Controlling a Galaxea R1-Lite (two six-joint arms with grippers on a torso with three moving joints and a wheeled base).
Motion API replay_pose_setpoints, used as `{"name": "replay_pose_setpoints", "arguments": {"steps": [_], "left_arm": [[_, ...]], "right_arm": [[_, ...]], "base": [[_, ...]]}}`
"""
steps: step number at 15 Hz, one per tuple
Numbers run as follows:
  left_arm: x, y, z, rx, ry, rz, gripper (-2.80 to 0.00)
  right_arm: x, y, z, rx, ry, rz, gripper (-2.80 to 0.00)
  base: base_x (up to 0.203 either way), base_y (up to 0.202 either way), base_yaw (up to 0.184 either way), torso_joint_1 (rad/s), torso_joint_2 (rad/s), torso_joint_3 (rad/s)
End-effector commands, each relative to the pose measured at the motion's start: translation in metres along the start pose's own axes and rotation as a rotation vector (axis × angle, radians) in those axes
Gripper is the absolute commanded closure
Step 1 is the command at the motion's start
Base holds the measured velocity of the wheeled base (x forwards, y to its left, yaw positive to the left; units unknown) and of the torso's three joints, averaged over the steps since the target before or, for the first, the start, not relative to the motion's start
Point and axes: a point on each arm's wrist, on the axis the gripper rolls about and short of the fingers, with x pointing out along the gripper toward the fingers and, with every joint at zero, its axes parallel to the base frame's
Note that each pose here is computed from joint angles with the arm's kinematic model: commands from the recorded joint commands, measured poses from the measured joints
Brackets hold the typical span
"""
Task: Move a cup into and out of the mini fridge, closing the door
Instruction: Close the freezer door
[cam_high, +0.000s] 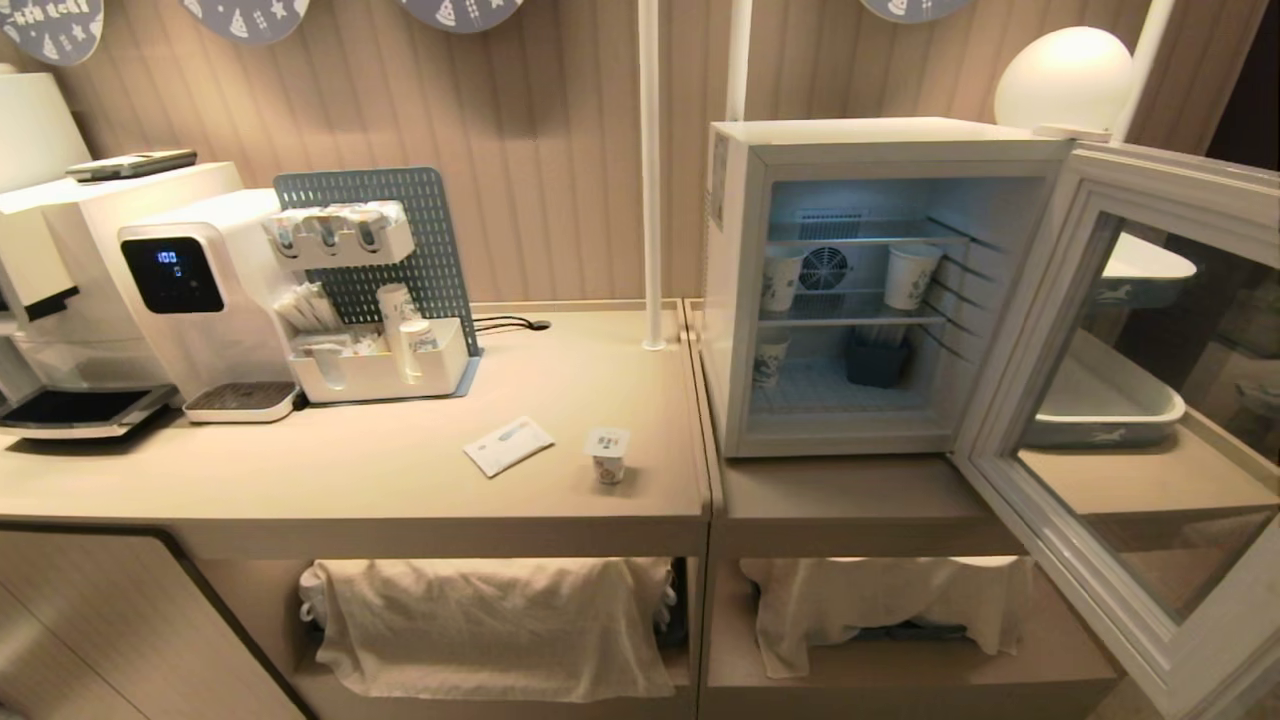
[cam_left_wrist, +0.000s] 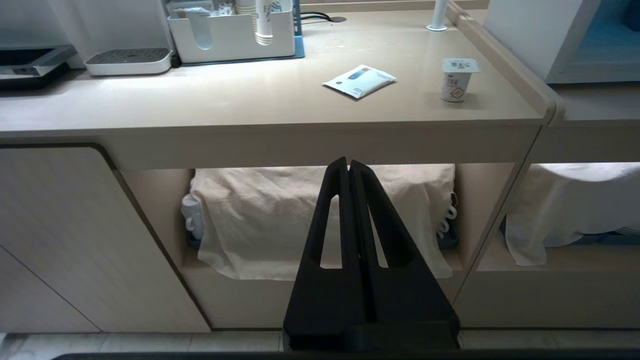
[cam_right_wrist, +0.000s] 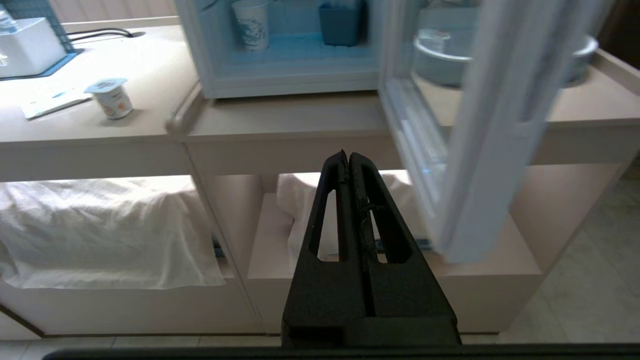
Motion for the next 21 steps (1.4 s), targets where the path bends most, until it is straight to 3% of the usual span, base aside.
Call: {"name": "replay_pose_setpoints", "arguments": {"steps": [1,16,19,21], "left_arm": [[0.000,0.000,0.000,0.000,0.000,0.000,0.00],[0.000,0.000,0.000,-0.007,-0.004,0.000,0.00],[0.000,0.000,0.000,-0.007,-0.004,0.000,0.00],[0.000,0.000,0.000,-0.010,-0.004,0.000,0.00]], "right_arm": [[0.000,0.000,0.000,0.000,0.001,0.000,0.00],[0.000,0.000,0.000,0.000,0.011,0.000,0.00],[0.000,0.000,0.000,0.001,0.009,0.000,0.00],[-0.004,0.000,0.016,0.003,-0.044,-0.006,0.00]], "base": [[0.000,-0.197,-0.002,0.004,0.00,0.000],[0.000,-0.193,0.000,0.003,0.00,0.003],[0.000,-0.070,-0.001,0.003,0.00,0.000],[0.000,0.000,0.000,0.000,0.00,0.000]]}}
